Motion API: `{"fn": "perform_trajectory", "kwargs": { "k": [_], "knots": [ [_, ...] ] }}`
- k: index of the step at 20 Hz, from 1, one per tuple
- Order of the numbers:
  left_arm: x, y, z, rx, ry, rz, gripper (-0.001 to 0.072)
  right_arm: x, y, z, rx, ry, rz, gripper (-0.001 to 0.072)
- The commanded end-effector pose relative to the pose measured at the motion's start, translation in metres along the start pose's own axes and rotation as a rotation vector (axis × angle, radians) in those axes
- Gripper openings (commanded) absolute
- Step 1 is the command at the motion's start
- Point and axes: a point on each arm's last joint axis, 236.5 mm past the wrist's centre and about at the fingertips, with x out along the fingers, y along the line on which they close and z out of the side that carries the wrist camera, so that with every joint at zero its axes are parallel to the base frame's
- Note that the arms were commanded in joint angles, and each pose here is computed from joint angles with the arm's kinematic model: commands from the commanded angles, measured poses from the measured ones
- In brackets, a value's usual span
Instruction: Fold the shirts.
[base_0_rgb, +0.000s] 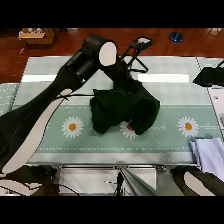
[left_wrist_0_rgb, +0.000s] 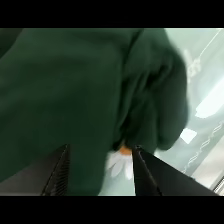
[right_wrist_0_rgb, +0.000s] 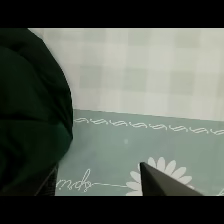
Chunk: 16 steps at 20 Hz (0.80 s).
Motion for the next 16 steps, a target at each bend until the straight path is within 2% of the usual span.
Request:
{"fn": "perform_trajectory", "kwargs": {
  "k": [1, 7, 12, 14, 16],
  "knots": [
    [-0.037, 0.043, -0.029, -0.029, 0.086, 0.029, 0.047, 0.006, -0.009, 0.002, -0.005, 0.005, -0.034, 0.0587],
    [-0.145, 0.143, -0.09, -0.321, 0.011, 0.118, 0.047, 0.043, -0.017, -0.003, -0.008, 0.107, -0.031, 0.0588],
    [-0.103, 0.126, -0.182, -0.581, -0.029, -0.101, 0.0475, 0.069, -0.019, -0.004, -0.012, 0.154, -0.01, 0.0588],
    [-0.062, 0.107, -0.227, -0.676, 0.038, -0.17, 0.0642, 0.072, -0.021, -0.003, -0.014, 0.157, -0.015, 0.0587],
    [-0.026, 0.09, -0.254, -0.753, 0.084, -0.226, 0.067, 0.072, -0.023, -0.003, -0.021, 0.155, -0.024, 0.0587]
  ]
}}
